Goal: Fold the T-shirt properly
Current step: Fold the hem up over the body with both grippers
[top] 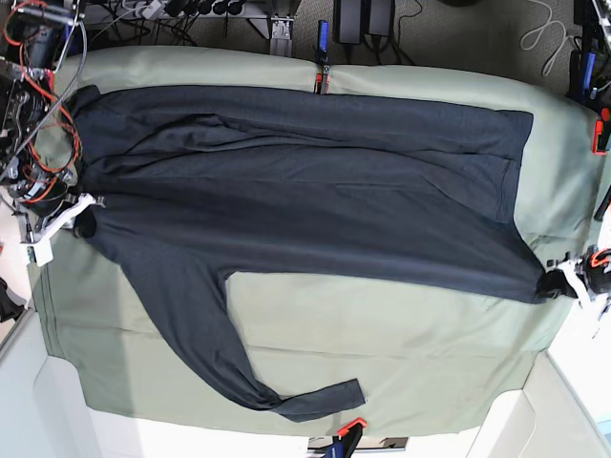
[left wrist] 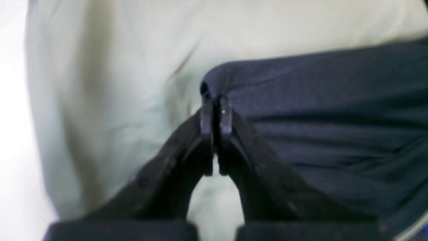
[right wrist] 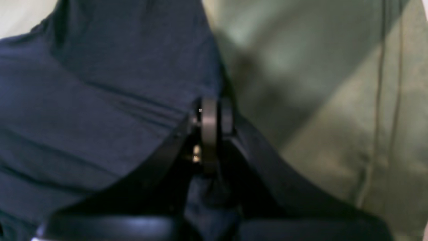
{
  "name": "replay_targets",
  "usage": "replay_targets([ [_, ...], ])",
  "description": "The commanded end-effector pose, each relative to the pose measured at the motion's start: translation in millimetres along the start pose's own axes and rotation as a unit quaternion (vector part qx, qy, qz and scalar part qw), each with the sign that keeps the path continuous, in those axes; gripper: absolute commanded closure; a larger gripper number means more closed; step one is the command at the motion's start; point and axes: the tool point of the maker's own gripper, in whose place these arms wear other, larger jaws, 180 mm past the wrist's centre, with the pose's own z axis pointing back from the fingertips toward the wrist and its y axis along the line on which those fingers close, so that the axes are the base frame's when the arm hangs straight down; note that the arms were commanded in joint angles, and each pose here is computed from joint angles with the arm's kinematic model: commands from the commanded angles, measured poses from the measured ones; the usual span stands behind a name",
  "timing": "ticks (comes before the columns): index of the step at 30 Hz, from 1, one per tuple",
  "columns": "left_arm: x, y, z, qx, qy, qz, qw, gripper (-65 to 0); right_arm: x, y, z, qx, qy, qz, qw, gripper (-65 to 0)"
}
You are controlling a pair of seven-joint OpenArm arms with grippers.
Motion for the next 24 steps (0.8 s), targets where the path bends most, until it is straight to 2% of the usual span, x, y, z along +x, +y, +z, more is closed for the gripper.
replay_targets([
  [1,11,10,19,0.014,-0.012,-0.014,1.0,0.0,17,-4,11,-0.006,-0.029,0.013,0.9995,0.0],
  [8,-48,-6,32,-0.004,0.068,-0.048,0.997,0.0,-11,0,44,-0.019,-0.031,0.028,0.9989,0.0],
  [14,-97,-34,28,-0.037,0.12,-0.061,0.99,0.0,-37,-6,68,-0.028,-0.026,0.007,0.9992,0.0],
  [19,-134,-62,19,-0.071,0.148,-0.056,0.985,0.0,-65,-14,78,-0.039,-0.002,-0.009,0.9992,0.0],
  [23,-150,-76,7,-0.08,0.147,-0.054,0.984,0.0,-75,-11,79,-0.033,0.006,-0.016,0.9993,0.0],
  [24,-151,-78,4,-0.079,0.146,-0.058,0.984,-4.8,-74,-11,79,-0.031,0.004,-0.018,0.9993,-7.6],
])
